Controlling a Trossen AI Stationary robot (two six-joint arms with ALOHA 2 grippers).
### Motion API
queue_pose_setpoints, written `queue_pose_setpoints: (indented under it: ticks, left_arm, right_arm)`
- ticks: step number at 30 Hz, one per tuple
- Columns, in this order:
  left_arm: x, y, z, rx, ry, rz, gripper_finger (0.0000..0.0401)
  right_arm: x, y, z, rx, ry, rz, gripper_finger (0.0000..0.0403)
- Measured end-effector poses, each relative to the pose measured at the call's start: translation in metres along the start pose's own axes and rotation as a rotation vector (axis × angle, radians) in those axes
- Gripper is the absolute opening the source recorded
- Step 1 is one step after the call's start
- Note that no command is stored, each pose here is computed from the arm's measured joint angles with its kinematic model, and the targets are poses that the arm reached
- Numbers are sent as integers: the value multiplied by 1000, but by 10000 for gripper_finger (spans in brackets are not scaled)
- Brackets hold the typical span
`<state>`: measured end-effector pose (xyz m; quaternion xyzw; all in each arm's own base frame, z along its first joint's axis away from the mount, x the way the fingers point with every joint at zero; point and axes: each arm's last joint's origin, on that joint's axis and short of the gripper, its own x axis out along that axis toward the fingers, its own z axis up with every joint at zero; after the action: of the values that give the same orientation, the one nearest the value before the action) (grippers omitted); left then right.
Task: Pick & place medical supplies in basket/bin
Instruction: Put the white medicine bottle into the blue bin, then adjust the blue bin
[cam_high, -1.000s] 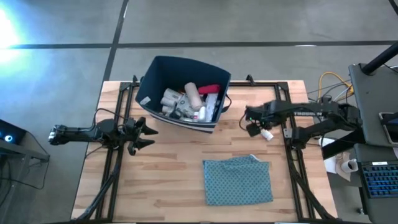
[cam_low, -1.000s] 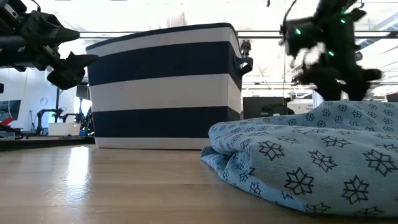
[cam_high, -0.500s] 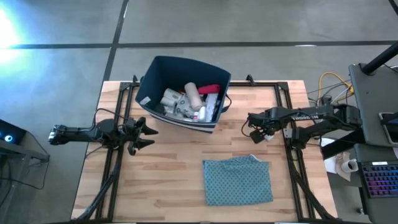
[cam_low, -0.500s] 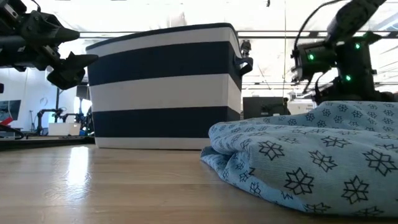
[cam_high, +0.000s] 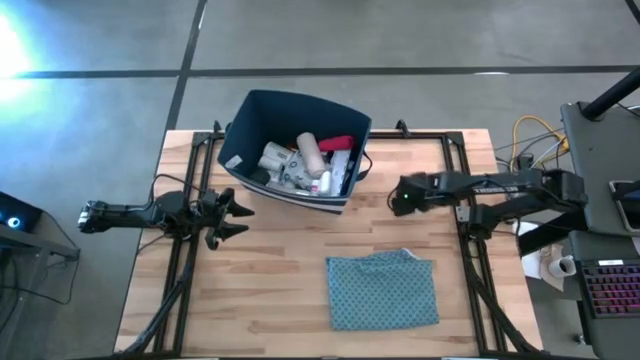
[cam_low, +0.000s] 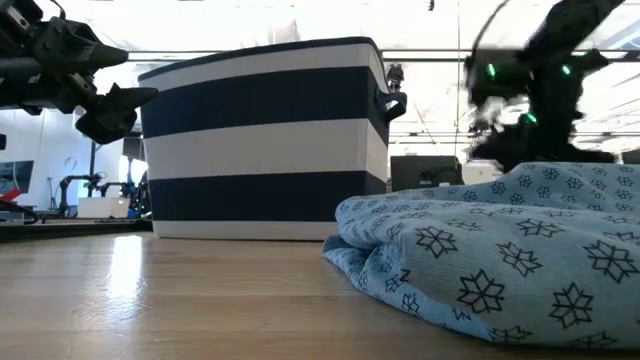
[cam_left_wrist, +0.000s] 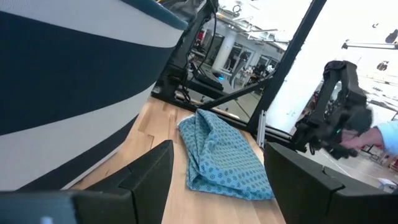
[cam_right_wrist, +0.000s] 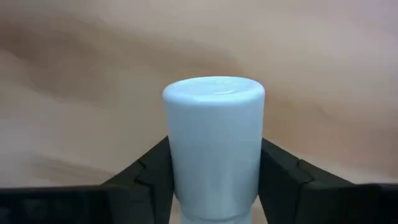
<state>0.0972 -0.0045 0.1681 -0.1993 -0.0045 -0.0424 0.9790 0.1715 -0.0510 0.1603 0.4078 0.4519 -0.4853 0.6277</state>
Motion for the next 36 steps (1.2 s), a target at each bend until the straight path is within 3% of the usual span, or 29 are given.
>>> queue_pose_setpoints:
  ticks: [6, 9, 12, 16, 20, 25, 31, 36]
  left_arm:
    - [0, 0, 0, 0, 0, 0, 230]
    - [0, 0, 0, 0, 0, 0, 230]
    - [0, 0, 0, 0, 0, 0, 230]
    - [0, 0, 0, 0, 0, 1, 230]
    - [0, 0, 0, 0, 0, 1, 230]
    - [0, 0, 0, 0, 0, 1, 230]
    - [0, 0, 0, 0, 0, 0, 230]
    - [0, 0, 0, 0, 0, 1, 230]
  right_arm:
    - [-76, 28, 41, 230, -472, 303, 160]
    - [-125, 42, 63, 268, -721, 463, 176]
    - [-162, 64, 89, 157, -868, 591, 189]
    - [-173, 107, 120, -54, -807, 644, 189]
    - [-159, 152, 142, -221, -695, 600, 195]
    - [-138, 187, 155, -399, -593, 410, 231]
    - [-138, 203, 157, -492, -690, 148, 287]
    - [-154, 197, 156, -491, -783, 31, 315]
